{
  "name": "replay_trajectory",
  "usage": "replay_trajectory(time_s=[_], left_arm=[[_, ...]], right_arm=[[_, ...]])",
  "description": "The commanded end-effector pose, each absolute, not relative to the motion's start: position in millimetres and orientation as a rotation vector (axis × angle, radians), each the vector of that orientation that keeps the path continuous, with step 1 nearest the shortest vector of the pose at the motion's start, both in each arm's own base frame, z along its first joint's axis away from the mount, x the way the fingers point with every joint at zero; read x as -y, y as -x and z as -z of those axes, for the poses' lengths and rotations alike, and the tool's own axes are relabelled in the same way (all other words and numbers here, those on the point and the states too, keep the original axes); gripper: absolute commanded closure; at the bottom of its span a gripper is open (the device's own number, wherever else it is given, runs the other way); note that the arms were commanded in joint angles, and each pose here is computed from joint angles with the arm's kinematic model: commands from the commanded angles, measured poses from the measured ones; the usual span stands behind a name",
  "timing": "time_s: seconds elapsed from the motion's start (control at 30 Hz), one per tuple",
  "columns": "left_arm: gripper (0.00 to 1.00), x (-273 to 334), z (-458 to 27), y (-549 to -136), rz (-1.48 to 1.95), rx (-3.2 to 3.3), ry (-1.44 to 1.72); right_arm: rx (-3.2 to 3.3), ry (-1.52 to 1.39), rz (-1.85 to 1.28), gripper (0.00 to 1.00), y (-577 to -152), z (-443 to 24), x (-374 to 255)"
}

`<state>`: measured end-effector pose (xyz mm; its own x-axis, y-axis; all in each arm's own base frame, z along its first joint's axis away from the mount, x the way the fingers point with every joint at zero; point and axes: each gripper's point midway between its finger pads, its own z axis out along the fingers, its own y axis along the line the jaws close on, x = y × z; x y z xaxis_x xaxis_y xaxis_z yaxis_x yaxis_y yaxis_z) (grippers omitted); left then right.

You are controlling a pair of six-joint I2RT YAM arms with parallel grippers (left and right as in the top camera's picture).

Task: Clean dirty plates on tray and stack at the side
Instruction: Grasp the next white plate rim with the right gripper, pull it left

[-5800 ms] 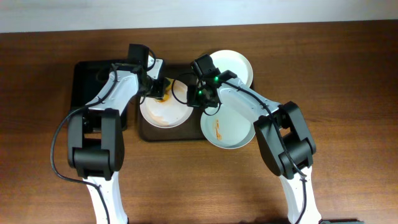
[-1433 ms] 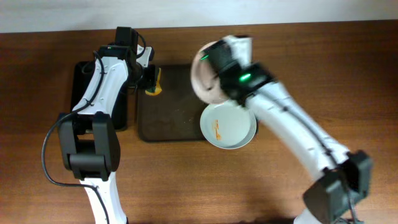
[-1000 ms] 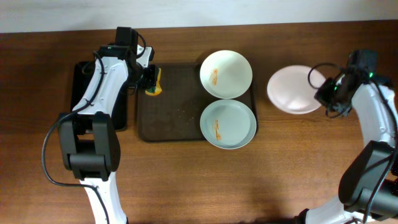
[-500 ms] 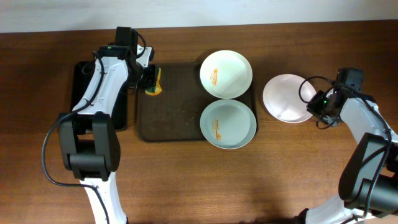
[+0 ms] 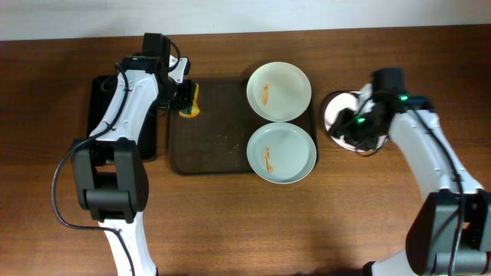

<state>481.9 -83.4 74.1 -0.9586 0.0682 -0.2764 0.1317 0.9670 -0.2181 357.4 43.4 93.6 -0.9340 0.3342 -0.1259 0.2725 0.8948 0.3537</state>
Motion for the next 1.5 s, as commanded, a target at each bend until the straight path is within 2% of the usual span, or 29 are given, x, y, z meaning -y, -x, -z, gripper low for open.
replay_trajectory(time_s=[0.0,0.23,0.33,0.37,0.4,0.53,0.63,0.7,0.83,0.93,1.07,1.2,1.3,1.47], left_arm=[[0.99,90.4,-95.5,-485.1,0.336,-2.798,-0.195],[0.99,90.4,-94.4,-481.7,0.337,-2.812,-0.194],[0.99,90.4,-94.4,-481.8,0.337,-2.812,-0.195],[0.99,90.4,-94.4,-481.8,0.337,-2.812,-0.195],[0.99,90.4,-94.4,-481.8,0.337,-2.812,-0.195],[0.99,90.4,-94.4,-481.8,0.337,-2.812,-0.195],[0.99,90.4,-94.4,-481.7,0.337,-2.812,-0.195],[0.99,90.6,-94.3,-481.6,0.337,-2.812,-0.195],[0.99,90.2,-94.3,-481.7,0.337,-2.812,-0.194],[0.99,89.8,-94.3,-481.7,0.336,-2.813,-0.193],[0.99,89.7,-94.0,-480.9,0.336,-2.816,-0.193],[0.99,88.9,-94.3,-482.0,0.335,-2.812,-0.19],[0.99,80.3,-96.4,-486.2,0.337,-2.8,-0.164],[0.99,93.4,-119.3,-481.2,0.536,-2.769,-0.168]], right_arm=[[-2.946,-0.316,-0.423,0.47,-343.8,-74.3,-76.0],[-3.064,-0.297,-0.256,0.49,-333.5,-27.4,-85.4],[-3.091,-0.302,-0.253,0.61,-330.8,-19.2,-85.8],[-3.099,-0.303,-0.261,0.75,-328.7,-19.2,-86.6],[-3.107,-0.304,-0.266,0.81,-326.8,-19.1,-87.1],[-3.144,-0.238,-0.325,0.96,-316.4,-20.2,-104.8],[-3.143,-0.104,-0.562,0.96,-311.2,-31.6,-144.9],[-3.123,-0.092,-0.604,0.96,-315.4,-39.4,-159.1],[-2.957,-0.188,-0.667,0.96,-353.4,-57.6,-193.7],[-2.804,-0.343,-0.546,0.96,-376.0,-61.9,-220.1],[-2.678,-0.417,-0.347,0.96,-375.6,-63.4,-237.7],[-2.65,-0.503,-0.353,0.96,-379.5,-60.0,-239.4],[-2.717,-0.515,-0.325,0.96,-371.4,-38.0,-239.3],[-2.639,-0.507,-0.411,0.95,-389.0,-48.0,-251.0]])
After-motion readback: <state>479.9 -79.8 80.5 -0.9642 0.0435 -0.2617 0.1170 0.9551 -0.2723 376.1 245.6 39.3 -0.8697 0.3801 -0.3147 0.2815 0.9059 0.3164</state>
